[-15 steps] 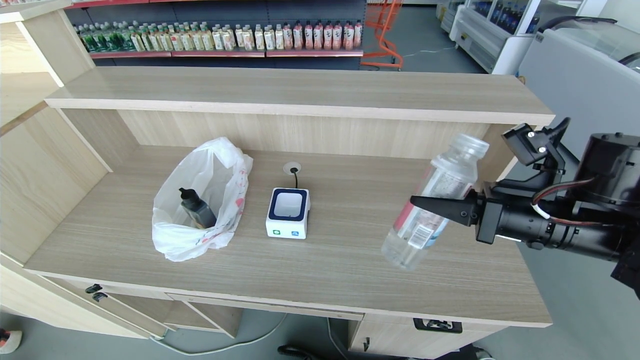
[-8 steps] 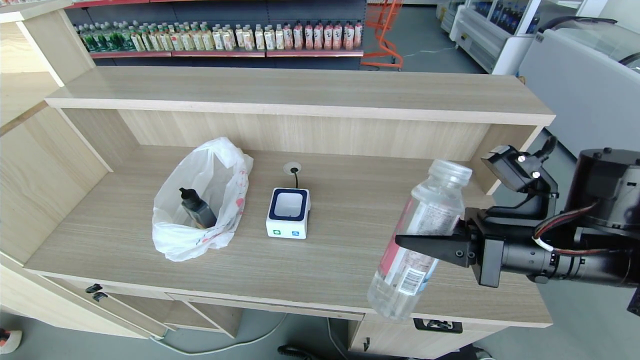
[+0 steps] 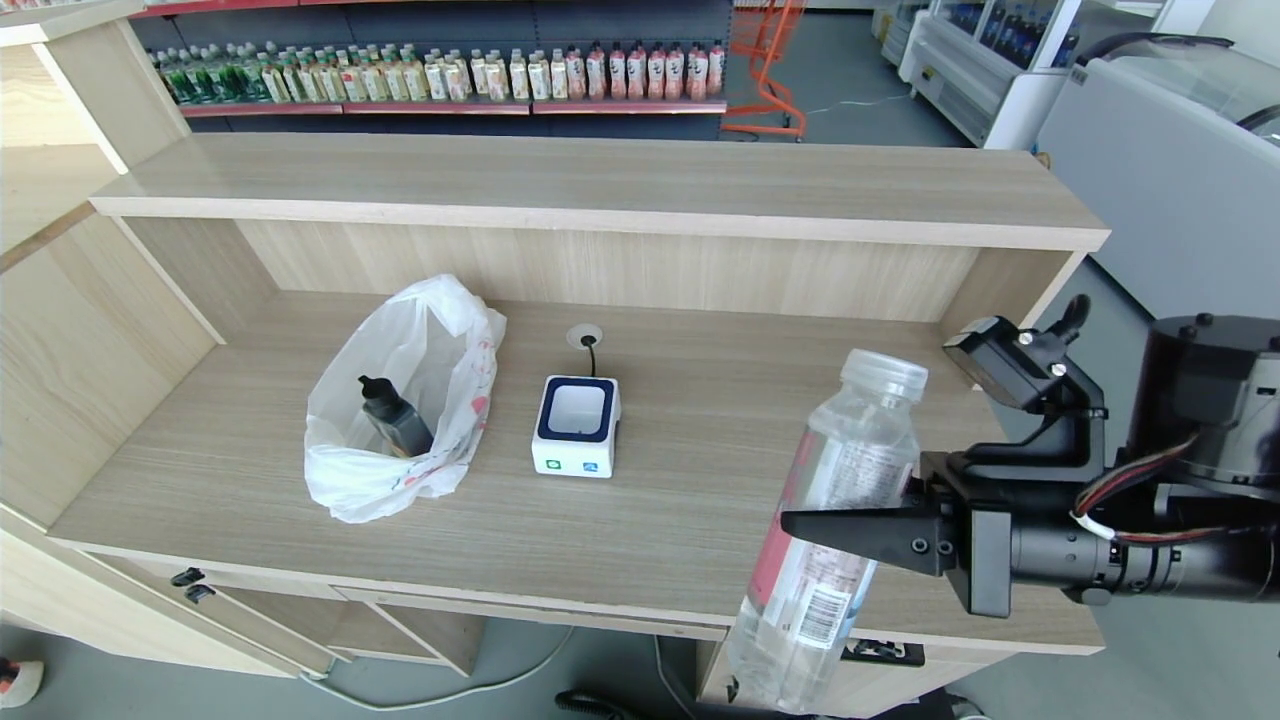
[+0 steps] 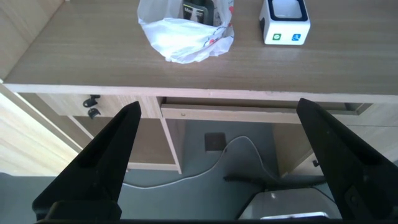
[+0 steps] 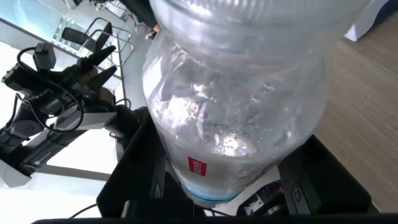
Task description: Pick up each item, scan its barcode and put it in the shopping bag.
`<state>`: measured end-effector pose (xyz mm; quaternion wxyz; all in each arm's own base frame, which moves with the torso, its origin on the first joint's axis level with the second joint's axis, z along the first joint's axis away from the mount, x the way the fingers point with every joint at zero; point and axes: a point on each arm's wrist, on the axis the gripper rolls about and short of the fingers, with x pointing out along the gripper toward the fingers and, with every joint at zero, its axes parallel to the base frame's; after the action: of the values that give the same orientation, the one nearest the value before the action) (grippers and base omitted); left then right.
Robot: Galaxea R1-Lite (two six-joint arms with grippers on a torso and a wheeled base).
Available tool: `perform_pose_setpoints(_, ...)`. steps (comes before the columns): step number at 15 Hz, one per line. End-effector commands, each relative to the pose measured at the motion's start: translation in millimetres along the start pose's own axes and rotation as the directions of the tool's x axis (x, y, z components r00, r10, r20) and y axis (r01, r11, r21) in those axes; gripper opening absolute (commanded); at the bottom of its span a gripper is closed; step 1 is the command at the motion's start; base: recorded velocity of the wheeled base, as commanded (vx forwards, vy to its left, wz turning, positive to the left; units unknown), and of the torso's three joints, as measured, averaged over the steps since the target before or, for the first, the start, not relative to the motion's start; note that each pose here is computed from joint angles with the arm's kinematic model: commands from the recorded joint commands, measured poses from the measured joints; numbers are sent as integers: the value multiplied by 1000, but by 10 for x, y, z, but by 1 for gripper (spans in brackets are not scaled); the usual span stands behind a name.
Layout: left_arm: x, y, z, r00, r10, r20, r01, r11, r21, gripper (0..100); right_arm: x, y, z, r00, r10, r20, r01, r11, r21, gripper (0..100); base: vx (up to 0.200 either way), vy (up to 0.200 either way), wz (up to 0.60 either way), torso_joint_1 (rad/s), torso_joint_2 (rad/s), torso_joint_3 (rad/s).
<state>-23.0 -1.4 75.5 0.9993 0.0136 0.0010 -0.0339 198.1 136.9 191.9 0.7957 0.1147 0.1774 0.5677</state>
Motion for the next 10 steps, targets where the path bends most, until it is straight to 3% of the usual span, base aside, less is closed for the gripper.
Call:
perform_pose_setpoints(1, 1, 0, 0, 1000, 0, -2, 0, 1000, 0, 100, 25, 3, 4, 1000, 7, -2, -7, 1000, -4, 0, 0, 0, 0, 0, 0, 0)
perform_pose_setpoints(10, 0, 0, 0, 1000, 0, 0, 0, 1000, 0, 100, 17, -1, 5, 1000, -3, -9, 3, 1000, 12, 0, 0, 0, 0, 0, 0, 0)
